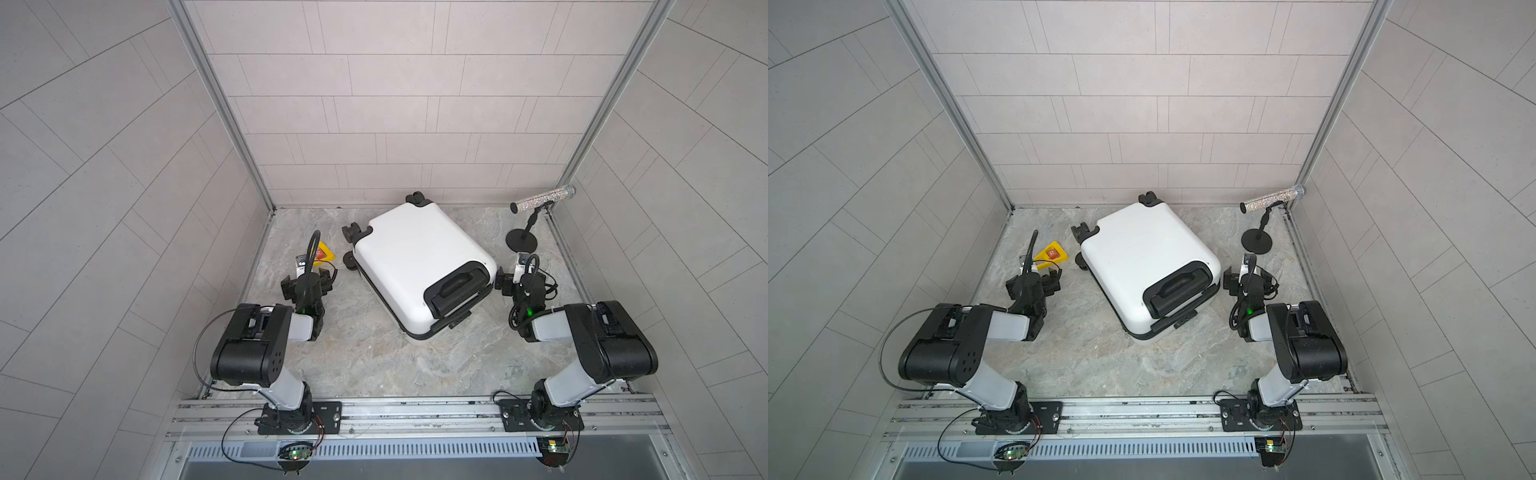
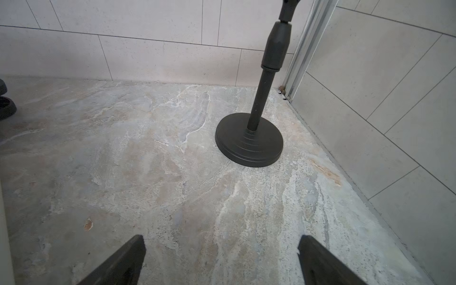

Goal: Open the suitcase zippers
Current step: Pick up the suitcase from the center of the board.

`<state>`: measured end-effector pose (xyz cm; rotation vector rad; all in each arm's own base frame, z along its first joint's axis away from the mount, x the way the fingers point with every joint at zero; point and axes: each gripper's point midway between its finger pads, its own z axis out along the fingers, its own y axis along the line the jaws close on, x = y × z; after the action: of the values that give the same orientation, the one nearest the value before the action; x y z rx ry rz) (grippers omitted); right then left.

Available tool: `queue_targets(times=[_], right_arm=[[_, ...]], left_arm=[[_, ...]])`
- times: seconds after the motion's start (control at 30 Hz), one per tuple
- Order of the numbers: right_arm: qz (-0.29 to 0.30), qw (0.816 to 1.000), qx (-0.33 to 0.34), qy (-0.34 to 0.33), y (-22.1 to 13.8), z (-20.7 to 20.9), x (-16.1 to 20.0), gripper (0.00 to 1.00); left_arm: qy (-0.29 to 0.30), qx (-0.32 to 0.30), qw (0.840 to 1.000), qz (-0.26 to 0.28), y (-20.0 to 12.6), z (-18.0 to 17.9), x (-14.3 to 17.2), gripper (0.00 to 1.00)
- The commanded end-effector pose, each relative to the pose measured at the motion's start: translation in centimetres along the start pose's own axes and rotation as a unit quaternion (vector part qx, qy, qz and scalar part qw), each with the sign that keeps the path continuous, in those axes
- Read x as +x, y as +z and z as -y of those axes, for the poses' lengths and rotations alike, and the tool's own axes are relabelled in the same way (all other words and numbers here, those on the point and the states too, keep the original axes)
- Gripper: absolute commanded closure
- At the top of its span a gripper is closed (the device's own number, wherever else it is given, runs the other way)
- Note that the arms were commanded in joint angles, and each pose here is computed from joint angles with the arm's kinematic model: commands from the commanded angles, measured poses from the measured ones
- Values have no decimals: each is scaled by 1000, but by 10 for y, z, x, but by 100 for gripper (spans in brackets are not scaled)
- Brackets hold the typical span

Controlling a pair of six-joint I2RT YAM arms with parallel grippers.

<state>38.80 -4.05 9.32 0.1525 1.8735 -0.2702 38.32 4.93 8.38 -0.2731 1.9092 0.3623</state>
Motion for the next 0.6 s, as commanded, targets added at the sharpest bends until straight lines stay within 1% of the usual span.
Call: queue_targets(times=[0.0,0.57], right_arm=[[4,1000,2,0,-1,0,-2,0],[4,1000,2,-1,-1,0,-2,0]], left_arm=[[-6,0,1000,18,0,1,-11,0],[-5,0,1000,16,0,1,-10,0]])
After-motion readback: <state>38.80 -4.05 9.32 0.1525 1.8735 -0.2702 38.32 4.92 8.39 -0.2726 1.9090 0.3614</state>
